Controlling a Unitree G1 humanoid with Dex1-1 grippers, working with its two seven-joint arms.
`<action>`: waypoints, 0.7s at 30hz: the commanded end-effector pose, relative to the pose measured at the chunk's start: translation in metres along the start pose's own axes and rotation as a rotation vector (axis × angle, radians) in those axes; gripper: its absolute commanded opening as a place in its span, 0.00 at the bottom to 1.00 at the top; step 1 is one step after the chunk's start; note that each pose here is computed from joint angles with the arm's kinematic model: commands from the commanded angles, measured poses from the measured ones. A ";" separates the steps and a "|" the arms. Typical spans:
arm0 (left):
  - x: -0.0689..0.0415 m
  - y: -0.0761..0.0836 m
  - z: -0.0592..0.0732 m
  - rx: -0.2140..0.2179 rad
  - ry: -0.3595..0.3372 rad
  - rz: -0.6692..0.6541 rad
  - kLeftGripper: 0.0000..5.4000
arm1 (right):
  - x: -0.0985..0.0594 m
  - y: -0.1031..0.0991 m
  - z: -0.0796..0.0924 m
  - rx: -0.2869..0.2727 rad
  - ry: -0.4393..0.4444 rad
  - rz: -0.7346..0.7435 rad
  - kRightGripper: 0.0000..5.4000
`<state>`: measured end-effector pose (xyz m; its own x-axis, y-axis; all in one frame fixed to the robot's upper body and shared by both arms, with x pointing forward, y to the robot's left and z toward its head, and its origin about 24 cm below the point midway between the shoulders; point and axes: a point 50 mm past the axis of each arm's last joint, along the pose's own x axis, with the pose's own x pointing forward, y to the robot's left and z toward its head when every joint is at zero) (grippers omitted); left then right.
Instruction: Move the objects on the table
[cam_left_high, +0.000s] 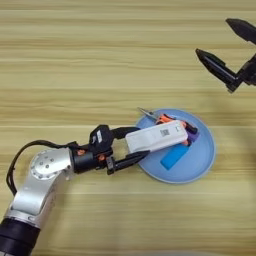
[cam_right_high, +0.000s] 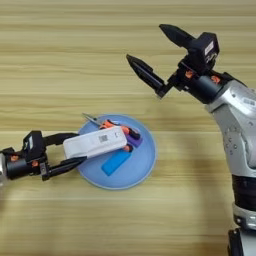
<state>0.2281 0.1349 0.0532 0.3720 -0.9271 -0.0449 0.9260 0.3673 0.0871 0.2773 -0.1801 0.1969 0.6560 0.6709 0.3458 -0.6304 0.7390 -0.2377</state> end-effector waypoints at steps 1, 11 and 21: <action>-0.003 -0.001 0.003 0.014 -0.017 0.037 0.53 | -0.003 0.007 -0.012 -0.031 -0.016 -0.157 1.00; -0.009 0.005 0.009 0.027 -0.057 0.124 0.53 | -0.031 0.003 -0.046 -0.253 0.063 -0.504 1.00; -0.027 0.009 0.011 0.041 -0.056 0.279 0.53 | -0.061 -0.001 -0.068 -0.331 0.127 -0.676 1.00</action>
<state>0.2264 0.1575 0.0613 0.5832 -0.8117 0.0312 0.8058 0.5830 0.1043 0.2679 -0.2123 0.1178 0.9091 0.0924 0.4062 0.0339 0.9555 -0.2932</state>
